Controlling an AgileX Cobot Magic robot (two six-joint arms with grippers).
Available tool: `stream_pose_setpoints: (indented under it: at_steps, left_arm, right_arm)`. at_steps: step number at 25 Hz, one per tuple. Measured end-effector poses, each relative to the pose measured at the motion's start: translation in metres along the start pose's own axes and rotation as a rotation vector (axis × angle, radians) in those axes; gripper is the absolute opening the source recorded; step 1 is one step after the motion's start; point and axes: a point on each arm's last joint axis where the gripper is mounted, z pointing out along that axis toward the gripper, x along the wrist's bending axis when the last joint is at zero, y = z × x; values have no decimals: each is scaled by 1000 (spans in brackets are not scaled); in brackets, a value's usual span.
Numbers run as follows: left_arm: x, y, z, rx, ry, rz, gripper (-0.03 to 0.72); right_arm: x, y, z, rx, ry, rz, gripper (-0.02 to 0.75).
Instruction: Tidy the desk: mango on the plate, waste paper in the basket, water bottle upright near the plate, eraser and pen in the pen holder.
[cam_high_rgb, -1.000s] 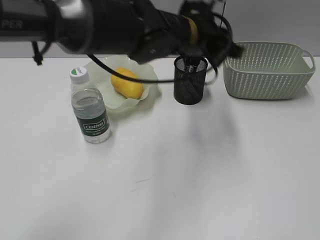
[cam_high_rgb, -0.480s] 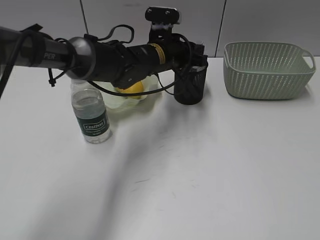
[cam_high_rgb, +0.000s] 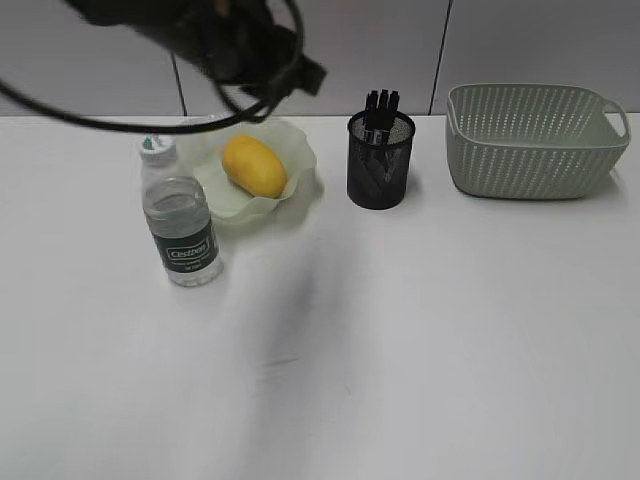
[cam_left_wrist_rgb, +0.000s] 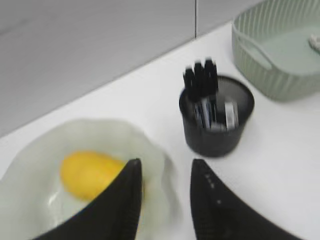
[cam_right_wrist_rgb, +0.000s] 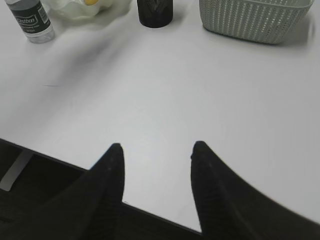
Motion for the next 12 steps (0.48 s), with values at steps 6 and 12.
stream_pose_setpoints:
  at_steps: [6, 12]
  left_arm:
    - [11, -99, -164, 181, -35, -8, 310]
    - [46, -194, -270, 116, -43, -89, 351]
  right_arm:
    - [0, 0, 0, 0, 0, 1, 357]
    - [0, 0, 0, 0, -1, 0, 353]
